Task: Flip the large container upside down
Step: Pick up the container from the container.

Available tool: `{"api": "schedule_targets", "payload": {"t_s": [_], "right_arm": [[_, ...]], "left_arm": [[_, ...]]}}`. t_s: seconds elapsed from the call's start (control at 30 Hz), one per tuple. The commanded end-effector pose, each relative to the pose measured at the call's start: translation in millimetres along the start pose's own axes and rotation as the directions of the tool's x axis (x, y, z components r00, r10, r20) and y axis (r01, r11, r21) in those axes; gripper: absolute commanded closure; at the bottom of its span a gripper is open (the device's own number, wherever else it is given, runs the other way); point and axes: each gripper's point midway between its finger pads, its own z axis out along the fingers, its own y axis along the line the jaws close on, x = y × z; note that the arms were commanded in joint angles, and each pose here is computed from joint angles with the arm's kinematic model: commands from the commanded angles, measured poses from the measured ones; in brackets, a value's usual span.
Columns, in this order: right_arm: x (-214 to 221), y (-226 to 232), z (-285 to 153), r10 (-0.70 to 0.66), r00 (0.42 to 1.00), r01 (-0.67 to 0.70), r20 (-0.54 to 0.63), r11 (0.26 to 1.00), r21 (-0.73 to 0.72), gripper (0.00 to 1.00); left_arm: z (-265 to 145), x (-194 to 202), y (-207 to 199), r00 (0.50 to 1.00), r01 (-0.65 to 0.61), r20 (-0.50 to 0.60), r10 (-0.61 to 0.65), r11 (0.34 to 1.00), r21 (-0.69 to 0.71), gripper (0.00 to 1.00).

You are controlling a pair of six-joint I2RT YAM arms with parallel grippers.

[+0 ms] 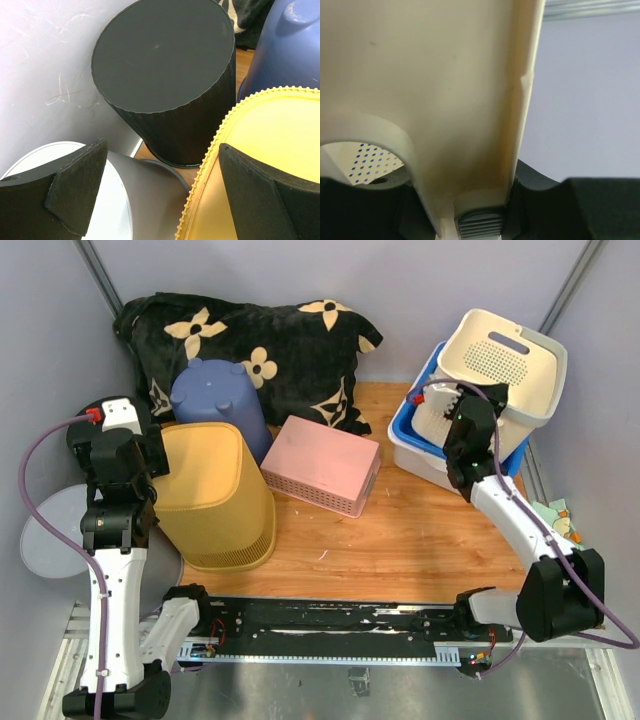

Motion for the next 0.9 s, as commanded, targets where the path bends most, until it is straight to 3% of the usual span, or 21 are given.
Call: {"api": "schedule_targets", "payload": {"t_s": [0.0,0.23,0.33,0.43,0.57,0.7,0.87], "right_arm": [[2,-102,-22,0.253,0.966,-0.258,0.05,0.956,0.142,1.0],[7,-146,-28,0.402,0.912,-0.41,0.08,0.899,0.153,1.0],[5,-161,-37,0.516,0.85,-0.526,0.108,0.844,0.105,1.0],[-4,-173,-52,0.654,0.741,-0.653,0.151,0.755,-0.063,1.0],[-32,-153,-88,0.758,0.619,-0.661,0.205,0.644,-0.385,0.99],[-61,-129,-141,0.876,0.454,-0.573,0.162,0.426,-0.701,1.0],[-86,-124,-193,0.967,0.254,-0.411,-0.007,0.102,-0.906,0.99]], "left_arm": [[2,20,2,0.997,-0.044,-0.071,0.043,0.999,-0.014,0.04],[3,22,1,0.996,-0.048,-0.073,0.047,0.999,-0.012,0.04],[2,22,2,0.996,-0.048,-0.073,0.046,0.999,-0.017,0.03],[3,23,2,0.996,-0.05,-0.076,0.048,0.999,-0.019,0.04],[5,24,2,0.995,-0.051,-0.082,0.049,0.998,-0.021,0.04],[6,24,1,0.995,-0.05,-0.085,0.048,0.998,-0.022,0.04],[10,25,-2,0.994,-0.05,-0.094,0.049,0.999,-0.013,0.04]]}}
